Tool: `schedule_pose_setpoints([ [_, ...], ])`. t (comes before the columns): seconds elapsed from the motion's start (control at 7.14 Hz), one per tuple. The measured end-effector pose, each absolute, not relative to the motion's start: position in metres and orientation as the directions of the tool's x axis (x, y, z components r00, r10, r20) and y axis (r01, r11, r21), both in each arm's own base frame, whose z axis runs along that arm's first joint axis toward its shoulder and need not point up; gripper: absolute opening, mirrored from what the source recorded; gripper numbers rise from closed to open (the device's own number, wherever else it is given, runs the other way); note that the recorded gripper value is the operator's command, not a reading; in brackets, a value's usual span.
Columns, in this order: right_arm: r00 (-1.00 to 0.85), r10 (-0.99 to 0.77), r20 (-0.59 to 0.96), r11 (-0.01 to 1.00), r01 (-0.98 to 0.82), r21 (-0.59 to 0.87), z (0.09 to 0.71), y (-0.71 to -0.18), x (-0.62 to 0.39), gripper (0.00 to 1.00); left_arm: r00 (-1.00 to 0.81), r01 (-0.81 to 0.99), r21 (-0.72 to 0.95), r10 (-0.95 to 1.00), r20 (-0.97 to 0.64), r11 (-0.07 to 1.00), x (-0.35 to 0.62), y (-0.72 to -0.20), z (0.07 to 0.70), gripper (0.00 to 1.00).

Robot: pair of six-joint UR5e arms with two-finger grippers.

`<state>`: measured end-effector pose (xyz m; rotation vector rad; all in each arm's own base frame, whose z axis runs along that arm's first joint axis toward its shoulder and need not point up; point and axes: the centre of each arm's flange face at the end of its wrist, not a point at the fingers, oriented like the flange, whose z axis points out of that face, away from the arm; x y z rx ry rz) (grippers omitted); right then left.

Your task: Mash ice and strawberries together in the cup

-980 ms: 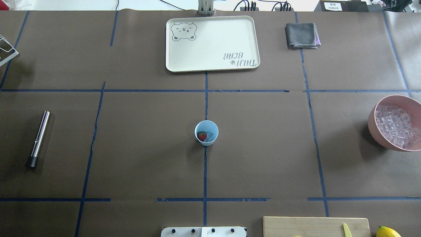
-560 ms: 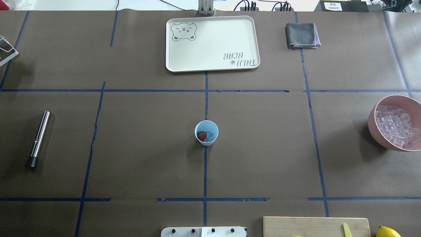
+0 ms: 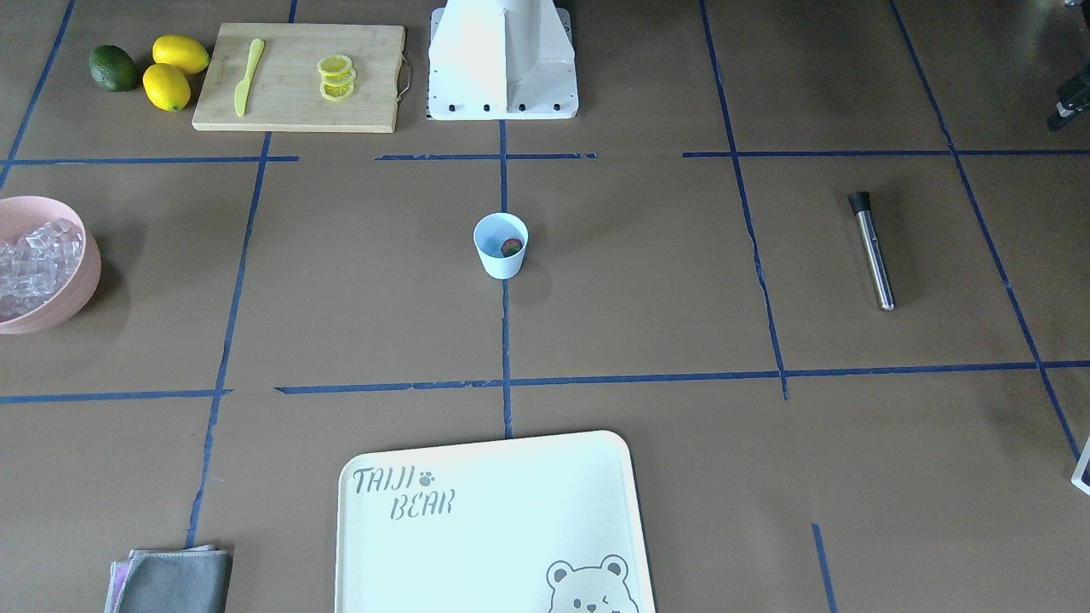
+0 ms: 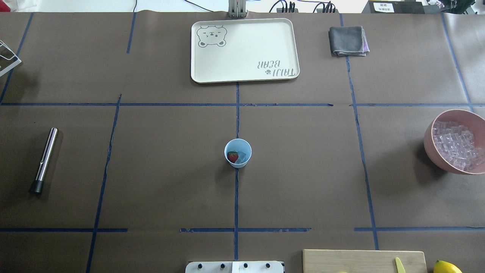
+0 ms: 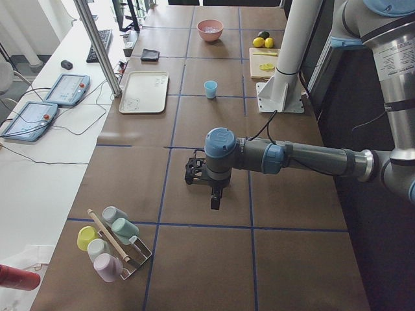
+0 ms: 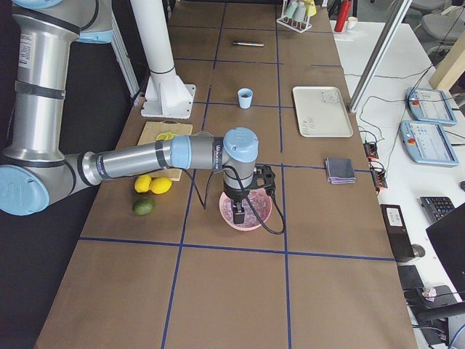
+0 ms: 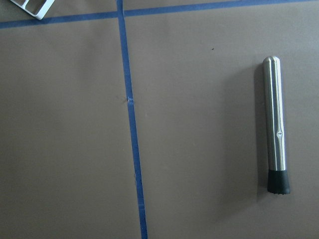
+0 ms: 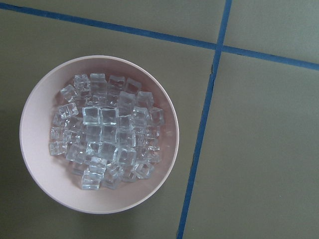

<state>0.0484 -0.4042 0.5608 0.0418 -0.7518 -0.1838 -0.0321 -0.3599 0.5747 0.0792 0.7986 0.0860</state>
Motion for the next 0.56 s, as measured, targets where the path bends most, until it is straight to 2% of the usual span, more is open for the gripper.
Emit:
schedule_pose_setpoints([
  [0.56, 0.719, -0.173, 0.674, 0.984, 0.151, 0.092, 0.567, -0.402, 0.049, 1.0, 0.697, -0.029, 0.165, 0.138, -0.704, 0.986, -0.037, -0.37, 0.547, 1.0],
])
